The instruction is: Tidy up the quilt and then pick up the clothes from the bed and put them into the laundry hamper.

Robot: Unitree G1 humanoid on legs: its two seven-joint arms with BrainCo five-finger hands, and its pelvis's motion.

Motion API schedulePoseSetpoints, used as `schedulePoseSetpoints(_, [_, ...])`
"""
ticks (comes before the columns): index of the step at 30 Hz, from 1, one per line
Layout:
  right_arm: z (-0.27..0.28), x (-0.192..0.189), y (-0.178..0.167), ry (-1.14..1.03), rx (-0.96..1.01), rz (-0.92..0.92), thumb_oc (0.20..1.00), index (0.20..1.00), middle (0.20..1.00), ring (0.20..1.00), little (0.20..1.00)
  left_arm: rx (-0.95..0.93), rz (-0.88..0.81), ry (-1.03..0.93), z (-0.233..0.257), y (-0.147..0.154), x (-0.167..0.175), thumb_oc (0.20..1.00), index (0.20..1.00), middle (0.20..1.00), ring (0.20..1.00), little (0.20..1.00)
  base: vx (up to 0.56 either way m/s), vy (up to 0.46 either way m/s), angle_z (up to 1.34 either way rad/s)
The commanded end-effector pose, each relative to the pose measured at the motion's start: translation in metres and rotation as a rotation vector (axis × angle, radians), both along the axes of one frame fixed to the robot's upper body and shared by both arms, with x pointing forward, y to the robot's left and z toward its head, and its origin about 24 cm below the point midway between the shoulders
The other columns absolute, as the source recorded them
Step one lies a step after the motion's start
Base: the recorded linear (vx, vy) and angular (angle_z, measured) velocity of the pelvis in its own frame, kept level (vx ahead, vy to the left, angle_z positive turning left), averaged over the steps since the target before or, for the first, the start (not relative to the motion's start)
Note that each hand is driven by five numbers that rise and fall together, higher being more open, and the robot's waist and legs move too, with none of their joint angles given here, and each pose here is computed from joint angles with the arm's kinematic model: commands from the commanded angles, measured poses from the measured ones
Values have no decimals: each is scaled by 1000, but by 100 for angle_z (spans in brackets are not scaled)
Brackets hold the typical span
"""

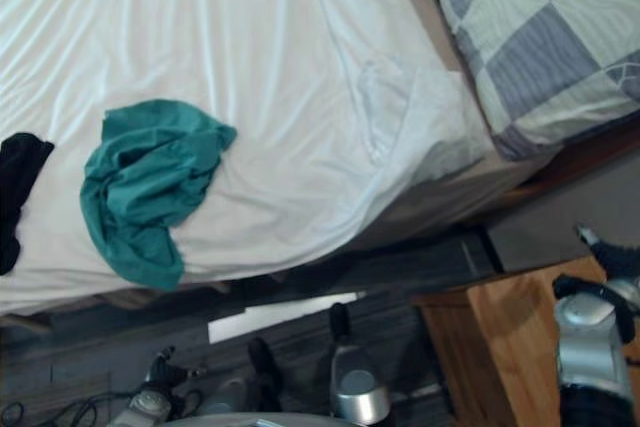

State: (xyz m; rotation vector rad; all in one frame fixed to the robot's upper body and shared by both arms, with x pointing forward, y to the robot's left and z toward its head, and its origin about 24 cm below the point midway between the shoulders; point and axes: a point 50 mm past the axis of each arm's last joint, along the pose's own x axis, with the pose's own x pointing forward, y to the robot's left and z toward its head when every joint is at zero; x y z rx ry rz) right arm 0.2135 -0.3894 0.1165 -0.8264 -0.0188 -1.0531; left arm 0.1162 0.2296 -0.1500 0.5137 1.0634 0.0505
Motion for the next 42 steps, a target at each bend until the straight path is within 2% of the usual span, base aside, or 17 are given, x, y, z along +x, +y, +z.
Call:
schedulePoseSetpoints(1, [106, 48, 9, -161, -275, 186, 1000, 1000, 1000, 1000, 1000, 45, -78, -44, 10, 13, 23, 1000, 1000, 1000, 1000, 1000, -120, -30, -15])
schedulePoseSetpoints(5, [171, 81, 25, -118, -448, 269, 1000, 1000, 1000, 1000, 1000, 77, -107, -82, 17, 24, 33, 1000, 1000, 1000, 1000, 1000, -88, -57, 9])
schedulePoseSetpoints(9, [198, 98, 28, -113, -453, 256, 1000, 1000, 1000, 1000, 1000, 82, -67, -104, 20, 29, 36, 1000, 1000, 1000, 1000, 1000, -44, -59, 27])
schedulePoseSetpoints(15, [207, 124, 28, -82, -288, 267, 1000, 1000, 1000, 1000, 1000, 87, -38, -106, 19, 30, 34, 1000, 1000, 1000, 1000, 1000, -51, -68, 16])
schedulePoseSetpoints(17, [192, 131, 21, -57, -154, 262, 1000, 1000, 1000, 1000, 1000, 79, -34, -113, 19, 28, 36, 1000, 1000, 1000, 1000, 1000, -71, -23, 9])
schedulePoseSetpoints(18, [184, 133, 18, -42, -91, 264, 548, 548, 548, 548, 548, 73, -32, -110, 19, 27, 36, 1000, 1000, 1000, 1000, 1000, -49, -3, 0])
schedulePoseSetpoints(19, [175, 135, 15, -27, -39, 265, 438, 438, 438, 438, 438, 69, -28, -109, 18, 26, 36, 1000, 1000, 1000, 1000, 1000, -34, 6, 6])
schedulePoseSetpoints(20, [165, 136, 13, 1, 2, 263, 200, 200, 200, 200, 200, 63, -26, -107, 18, 24, 36, 1000, 1000, 1000, 1000, 1000, -20, 13, 7])
schedulePoseSetpoints(26, [101, 130, 5, 98, 135, 271, 200, 200, 200, 200, 200, 47, -26, -88, 15, 19, 34, 1000, 1000, 1000, 1000, 1000, 4, 39, 9])
schedulePoseSetpoints(30, [14, 90, 4, 106, 281, 295, 200, 200, 200, 200, 200, 38, -4, -56, 11, 19, 27, 1000, 1000, 1000, 1000, 1000, 70, 54, 14])
schedulePoseSetpoints(31, [13, 89, 3, 107, 283, 293, 200, 200, 200, 200, 200, 40, -6, -55, 11, 19, 27, 1000, 1000, 1000, 1000, 1000, 96, 76, 1])
schedulePoseSetpoints(32, [-12, 65, 1, 116, 302, 269, 586, 586, 586, 586, 586, 40, 25, -48, 11, 23, 24, 1000, 1000, 1000, 1000, 1000, 47, 43, 0])
schedulePoseSetpoints(33, [-13, 63, 0, 118, 305, 266, 950, 950, 950, 950, 950, 43, 21, -46, 11, 23, 23, 1000, 1000, 1000, 1000, 1000, 81, 68, -8])
schedulePoseSetpoints(34, [-26, 49, -3, 134, 323, 245, 1000, 1000, 1000, 1000, 1000, 41, 31, -41, 10, 24, 21, 1000, 1000, 1000, 1000, 1000, 81, 51, -13])
schedulePoseSetpoints(39, [-91, -15, -7, 189, 473, 66, 1000, 1000, 1000, 1000, 1000, 33, 53, 15, 5, 24, 6, 1000, 1000, 1000, 1000, 1000, 83, 77, -19])
schedulePoseSetpoints(41, [-99, -24, -7, 183, 499, 26, 1000, 1000, 1000, 1000, 1000, 31, 60, 19, 4, 23, 5, 1000, 1000, 1000, 1000, 1000, 89, 87, -26])
schedulePoseSetpoints(42, [-112, -48, -9, 170, 523, -101, 1000, 1000, 1000, 1000, 1000, 31, 73, 38, 2, 21, -1, 1000, 1000, 1000, 1000, 1000, 78, 92, -30])
